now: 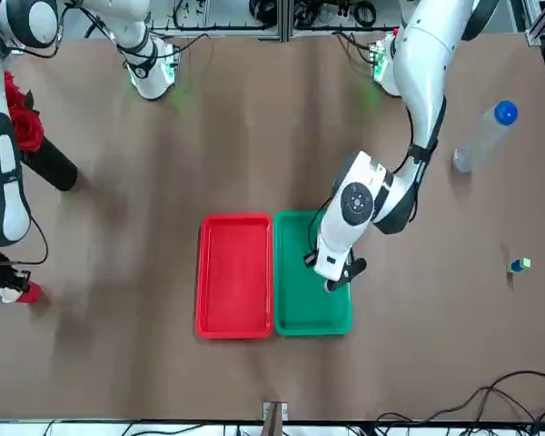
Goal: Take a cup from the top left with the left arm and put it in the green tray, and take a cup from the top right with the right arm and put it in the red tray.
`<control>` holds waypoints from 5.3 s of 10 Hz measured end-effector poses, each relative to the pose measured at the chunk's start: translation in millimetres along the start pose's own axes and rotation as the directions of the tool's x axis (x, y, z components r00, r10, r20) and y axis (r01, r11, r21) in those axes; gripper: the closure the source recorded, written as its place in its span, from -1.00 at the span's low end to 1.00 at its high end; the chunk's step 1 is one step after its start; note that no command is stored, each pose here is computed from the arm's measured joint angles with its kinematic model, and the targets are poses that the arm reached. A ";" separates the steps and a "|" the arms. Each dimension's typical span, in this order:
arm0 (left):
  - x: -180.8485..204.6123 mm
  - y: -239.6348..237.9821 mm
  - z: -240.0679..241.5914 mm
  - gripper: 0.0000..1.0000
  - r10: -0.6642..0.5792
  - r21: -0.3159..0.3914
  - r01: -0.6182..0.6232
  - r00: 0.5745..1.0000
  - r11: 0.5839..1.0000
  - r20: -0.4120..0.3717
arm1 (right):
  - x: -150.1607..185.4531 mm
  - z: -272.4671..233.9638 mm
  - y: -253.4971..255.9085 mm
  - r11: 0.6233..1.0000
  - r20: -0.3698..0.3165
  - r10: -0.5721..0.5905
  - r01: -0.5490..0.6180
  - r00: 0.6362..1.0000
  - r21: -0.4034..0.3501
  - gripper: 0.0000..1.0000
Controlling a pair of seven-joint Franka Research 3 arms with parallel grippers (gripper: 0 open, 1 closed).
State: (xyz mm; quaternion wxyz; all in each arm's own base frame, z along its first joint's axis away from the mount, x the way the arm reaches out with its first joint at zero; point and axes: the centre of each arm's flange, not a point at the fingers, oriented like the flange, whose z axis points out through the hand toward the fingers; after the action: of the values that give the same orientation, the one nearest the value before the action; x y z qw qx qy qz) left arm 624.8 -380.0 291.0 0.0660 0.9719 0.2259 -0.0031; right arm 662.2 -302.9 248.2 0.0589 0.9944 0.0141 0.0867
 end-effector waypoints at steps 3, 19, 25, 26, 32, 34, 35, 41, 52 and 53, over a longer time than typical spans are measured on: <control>2.5 0.8 11.0 0.96 0.000 -0.009 0.000 1.000 1.000 -0.022 | 0.2 -0.5 0.2 0.997 0.004 -0.071 0.071 0.997 0.002 0.94; 78.5 -89.6 -207.8 -1.00 -0.035 0.058 0.042 0.993 0.997 -0.115 | 44.4 -243.0 -460.7 0.646 0.229 0.749 -0.762 0.622 -0.045 0.95; 76.9 -192.0 -315.3 -1.00 0.213 0.155 -0.209 0.977 0.966 -0.011 | -8.6 -229.0 -641.1 0.617 0.212 0.765 -0.786 0.608 0.029 0.95; 69.6 -204.2 -328.0 -1.00 0.258 0.169 -0.258 0.966 0.951 0.023 | -8.6 -207.3 -650.2 0.617 0.208 0.765 -0.786 0.610 0.039 0.95; 67.7 -259.2 -355.5 -1.00 0.486 0.169 -0.492 0.871 0.854 0.080 | -2.1 -122.1 -657.7 0.621 0.148 0.767 -0.780 0.624 0.073 0.93; 64.6 -255.8 -360.5 -1.00 0.484 0.137 -0.489 0.872 0.861 0.068 | -3.4 -115.1 -657.9 0.639 0.127 0.757 -0.767 0.641 0.064 0.92; 63.0 -254.7 -362.9 -1.00 0.473 0.129 -0.477 0.879 0.869 0.062 | -4.7 -108.9 -658.2 0.647 0.119 0.752 -0.761 0.648 0.055 0.91; 67.6 -255.3 -360.1 -1.00 0.459 0.128 -0.463 0.886 0.877 0.064 | -3.1 -106.3 -660.0 0.655 0.112 0.745 -0.753 0.657 0.059 0.09; 68.2 -255.2 -360.7 -1.00 0.449 0.128 -0.453 0.892 0.882 0.060 | 106.2 -281.9 -409.8 0.739 0.060 0.674 -0.673 0.736 -0.040 -0.61; 67.7 -254.4 -360.8 -1.00 0.447 0.128 -0.451 0.893 0.883 0.060 | 105.9 -306.1 -358.7 0.781 0.057 0.624 -0.623 0.779 -0.038 -0.61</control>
State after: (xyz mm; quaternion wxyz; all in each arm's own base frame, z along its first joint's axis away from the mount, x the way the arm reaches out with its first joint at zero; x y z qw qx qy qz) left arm 565.1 -77.4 614.0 0.0003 0.9998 -0.0068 -0.0172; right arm 706.8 92.3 522.8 0.0357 0.9449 -0.3181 0.0683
